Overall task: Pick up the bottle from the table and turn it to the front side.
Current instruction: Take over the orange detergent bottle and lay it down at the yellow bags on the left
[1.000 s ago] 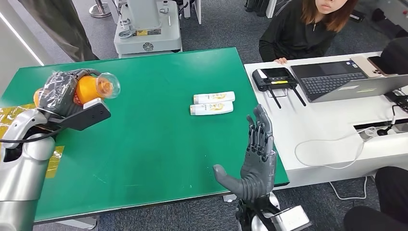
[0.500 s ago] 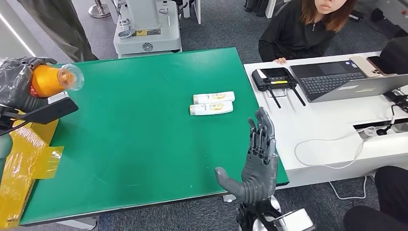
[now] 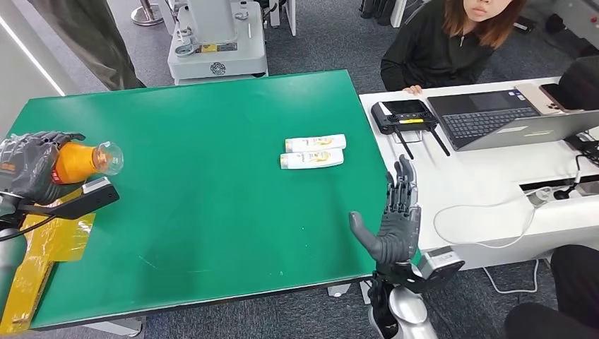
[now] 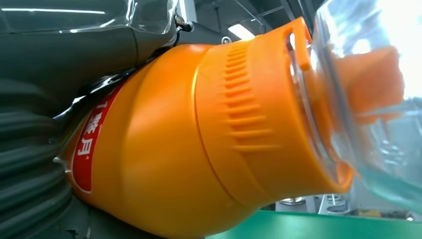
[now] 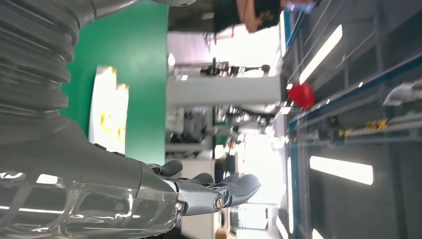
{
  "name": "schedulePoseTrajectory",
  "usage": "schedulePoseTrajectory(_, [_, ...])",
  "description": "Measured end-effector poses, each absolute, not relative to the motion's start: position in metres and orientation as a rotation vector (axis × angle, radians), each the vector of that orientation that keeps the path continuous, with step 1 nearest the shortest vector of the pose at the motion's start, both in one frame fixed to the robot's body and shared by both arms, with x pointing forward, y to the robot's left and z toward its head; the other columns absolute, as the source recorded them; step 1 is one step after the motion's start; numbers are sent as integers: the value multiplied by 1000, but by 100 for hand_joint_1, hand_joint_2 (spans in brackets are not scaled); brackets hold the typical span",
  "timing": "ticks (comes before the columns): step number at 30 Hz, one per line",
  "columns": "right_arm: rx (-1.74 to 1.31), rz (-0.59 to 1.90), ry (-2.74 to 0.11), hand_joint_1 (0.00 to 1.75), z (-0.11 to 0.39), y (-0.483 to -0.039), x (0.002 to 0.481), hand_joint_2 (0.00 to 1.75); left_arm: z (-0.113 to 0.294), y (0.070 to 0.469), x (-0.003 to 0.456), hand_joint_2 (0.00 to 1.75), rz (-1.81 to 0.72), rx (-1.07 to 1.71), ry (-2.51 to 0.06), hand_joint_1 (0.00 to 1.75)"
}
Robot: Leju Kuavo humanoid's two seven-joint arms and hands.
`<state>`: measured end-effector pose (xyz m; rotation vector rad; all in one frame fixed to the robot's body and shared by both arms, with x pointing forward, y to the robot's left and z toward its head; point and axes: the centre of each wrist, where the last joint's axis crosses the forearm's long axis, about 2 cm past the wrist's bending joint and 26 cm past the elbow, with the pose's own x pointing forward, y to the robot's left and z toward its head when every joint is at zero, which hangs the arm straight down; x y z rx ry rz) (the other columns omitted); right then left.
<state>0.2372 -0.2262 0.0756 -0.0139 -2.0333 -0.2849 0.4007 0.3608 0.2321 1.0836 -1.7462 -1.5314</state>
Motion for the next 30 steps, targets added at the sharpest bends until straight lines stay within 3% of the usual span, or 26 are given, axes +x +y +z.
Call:
schedulePoseTrajectory(20, [-196,-369,-1998,0,68,-254,234,175,224,349,415,175,-1651,1225,-1551,175])
schedulePoseTrajectory(30, [-226,-359,-1976,0,62,-257,225,175,200,372,413,175,-1677,1174,-1377,175])
